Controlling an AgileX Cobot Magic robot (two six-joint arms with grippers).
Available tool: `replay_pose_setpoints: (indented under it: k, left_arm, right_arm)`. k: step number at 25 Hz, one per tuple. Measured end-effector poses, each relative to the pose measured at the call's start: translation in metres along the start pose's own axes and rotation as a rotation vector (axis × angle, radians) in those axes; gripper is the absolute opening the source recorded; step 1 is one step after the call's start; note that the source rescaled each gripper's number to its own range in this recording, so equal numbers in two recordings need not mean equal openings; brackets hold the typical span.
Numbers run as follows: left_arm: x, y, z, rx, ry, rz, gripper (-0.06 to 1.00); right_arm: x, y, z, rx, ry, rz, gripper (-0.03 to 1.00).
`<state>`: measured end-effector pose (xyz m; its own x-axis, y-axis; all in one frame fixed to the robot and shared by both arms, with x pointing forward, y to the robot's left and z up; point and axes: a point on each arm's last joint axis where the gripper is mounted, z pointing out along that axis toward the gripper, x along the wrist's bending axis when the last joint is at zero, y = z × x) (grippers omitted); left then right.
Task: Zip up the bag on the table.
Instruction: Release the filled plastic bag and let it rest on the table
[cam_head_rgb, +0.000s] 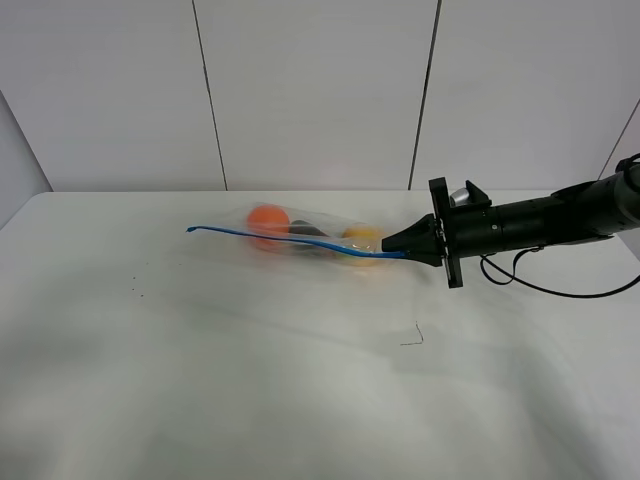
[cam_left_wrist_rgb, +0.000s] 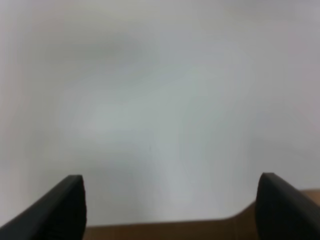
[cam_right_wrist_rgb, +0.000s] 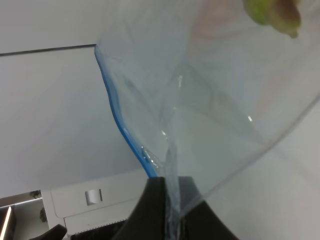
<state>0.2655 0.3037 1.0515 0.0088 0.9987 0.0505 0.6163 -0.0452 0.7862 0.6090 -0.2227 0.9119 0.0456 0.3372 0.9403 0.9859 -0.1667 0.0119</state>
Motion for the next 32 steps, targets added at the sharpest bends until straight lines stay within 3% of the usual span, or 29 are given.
replay_pose_setpoints:
  k: [11,21,22,24,26,28,32]
  left_arm:
    - [0.000,-0.018,-0.024,-0.189,0.008,-0.005,0.99]
    - [0.000,-0.019,-0.025,-0.200,0.009,-0.005,0.99]
    - [0.000,-0.019,-0.025,-0.200,0.009,-0.005,0.99]
    - [0.000,-0.019,-0.025,-0.200,0.009,-0.005,0.99]
    - [0.000,-0.019,-0.025,-0.200,0.009,-0.005,0.99]
    - [0.000,-0.019,-0.025,-0.200,0.009,-0.005,0.99]
    - [0.000,-0.019,-0.025,-0.200,0.009,-0.005,0.99]
  right_arm:
    - [0.000,0.000,0.000,-0.001,0.000,0.000,0.00]
    - [-0.002,-0.001,0.000,0.017,-0.016,0.018,0.03]
    - [-0.002,-0.002,0.000,0.025,-0.024,0.022,0.08]
    - [-0.004,-0.004,-0.001,0.044,-0.043,0.023,0.30]
    - [-0.006,-0.006,-0.001,0.069,-0.067,0.029,0.64]
    - [-0.007,-0.006,-0.002,0.097,-0.101,0.027,0.86]
    - [0.005,0.010,-0.010,0.164,-0.252,-0.017,0.96]
